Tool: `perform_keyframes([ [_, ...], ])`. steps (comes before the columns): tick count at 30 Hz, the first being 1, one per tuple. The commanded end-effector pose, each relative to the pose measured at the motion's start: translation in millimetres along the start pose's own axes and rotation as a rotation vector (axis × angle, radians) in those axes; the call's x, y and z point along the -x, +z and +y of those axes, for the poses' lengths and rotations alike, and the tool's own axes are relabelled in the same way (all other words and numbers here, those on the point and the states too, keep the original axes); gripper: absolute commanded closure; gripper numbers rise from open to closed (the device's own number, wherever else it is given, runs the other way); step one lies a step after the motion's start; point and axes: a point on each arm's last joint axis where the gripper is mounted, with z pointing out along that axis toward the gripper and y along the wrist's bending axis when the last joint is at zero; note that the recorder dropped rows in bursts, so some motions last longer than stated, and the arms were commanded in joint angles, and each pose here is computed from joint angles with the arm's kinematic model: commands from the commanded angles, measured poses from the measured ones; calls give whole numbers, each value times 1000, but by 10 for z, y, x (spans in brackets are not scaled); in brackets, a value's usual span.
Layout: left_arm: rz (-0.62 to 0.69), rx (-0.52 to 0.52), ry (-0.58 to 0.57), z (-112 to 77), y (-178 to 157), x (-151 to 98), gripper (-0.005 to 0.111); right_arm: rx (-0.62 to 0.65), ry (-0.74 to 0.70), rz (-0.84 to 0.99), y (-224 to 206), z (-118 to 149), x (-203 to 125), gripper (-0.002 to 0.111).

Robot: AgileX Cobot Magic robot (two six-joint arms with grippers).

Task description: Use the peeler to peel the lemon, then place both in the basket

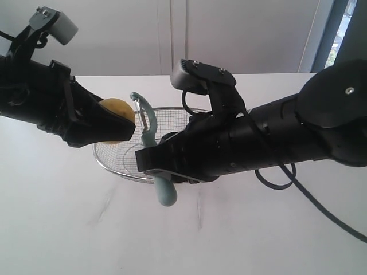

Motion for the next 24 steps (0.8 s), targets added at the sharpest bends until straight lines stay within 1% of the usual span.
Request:
perform_keyframes([
  [1,-23,-17,-28,-15,-6,11,107,-25,35,40,152,-90,-57,108],
  [5,-23,-17,-28,-15,-6,11,107,-21,74,47,201,-106,-68,108],
  [16,-25,-13,-28,-12,-6,13,107,21,91,62,197,-61,-68,108],
  [24,-25,-13,-28,-12,-6,13,107,30,108,59,197,-52,-65,108],
])
